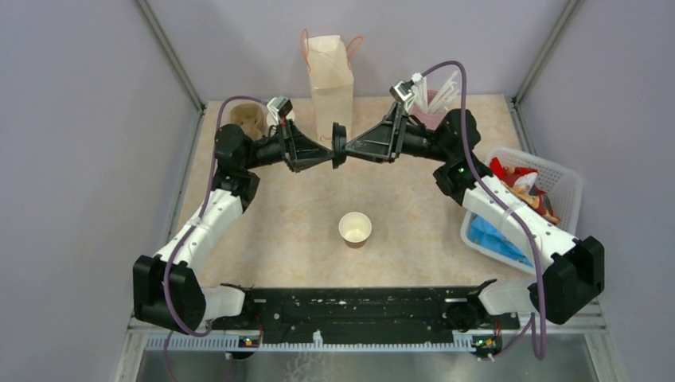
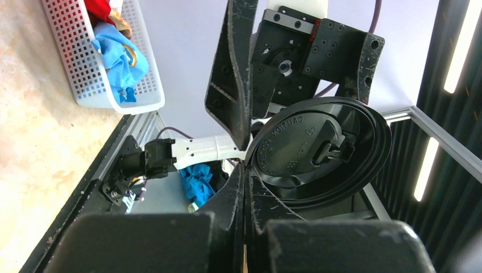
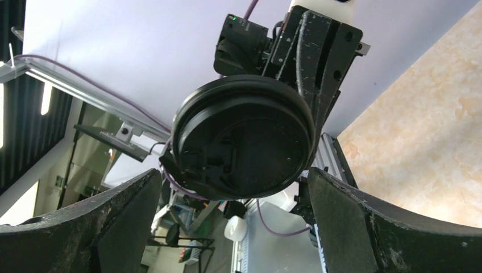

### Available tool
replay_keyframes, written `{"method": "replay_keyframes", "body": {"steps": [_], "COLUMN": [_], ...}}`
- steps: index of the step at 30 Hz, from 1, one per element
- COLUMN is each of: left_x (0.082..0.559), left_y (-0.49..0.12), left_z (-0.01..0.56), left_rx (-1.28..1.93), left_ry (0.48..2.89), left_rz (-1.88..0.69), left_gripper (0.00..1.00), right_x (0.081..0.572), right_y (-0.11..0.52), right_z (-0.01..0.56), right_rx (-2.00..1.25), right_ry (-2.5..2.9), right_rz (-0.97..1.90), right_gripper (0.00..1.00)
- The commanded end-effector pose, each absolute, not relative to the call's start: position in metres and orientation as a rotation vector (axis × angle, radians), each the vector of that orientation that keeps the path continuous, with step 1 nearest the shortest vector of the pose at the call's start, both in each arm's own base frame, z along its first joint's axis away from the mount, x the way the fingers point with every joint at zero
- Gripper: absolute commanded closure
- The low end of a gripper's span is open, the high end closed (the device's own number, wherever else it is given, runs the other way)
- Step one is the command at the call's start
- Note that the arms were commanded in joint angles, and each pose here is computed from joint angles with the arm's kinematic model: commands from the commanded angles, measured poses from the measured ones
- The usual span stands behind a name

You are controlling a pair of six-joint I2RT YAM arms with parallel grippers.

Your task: Pack the takeout coffee

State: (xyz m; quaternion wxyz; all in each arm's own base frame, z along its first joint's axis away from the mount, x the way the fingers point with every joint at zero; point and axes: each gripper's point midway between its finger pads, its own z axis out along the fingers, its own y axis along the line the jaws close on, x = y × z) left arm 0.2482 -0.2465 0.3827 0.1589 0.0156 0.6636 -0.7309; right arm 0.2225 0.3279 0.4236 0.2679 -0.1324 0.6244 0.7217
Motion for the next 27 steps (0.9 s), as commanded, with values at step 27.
{"method": "replay_keyframes", "body": {"steps": [27], "left_x": [0.2417], "left_y": [-0.2475], "left_z": [0.3952], "left_rx": [0.171], "left_ry": [1.840], "left_rz": [-2.111], "left_gripper": [1.00], "right_x": [0.2199], "right_y": [0.3414], "right_z": [0.4498], "right_rx": [-0.433], "right_ry": [1.556], "right_rz": [2.041], "right_gripper": [0.21]}}
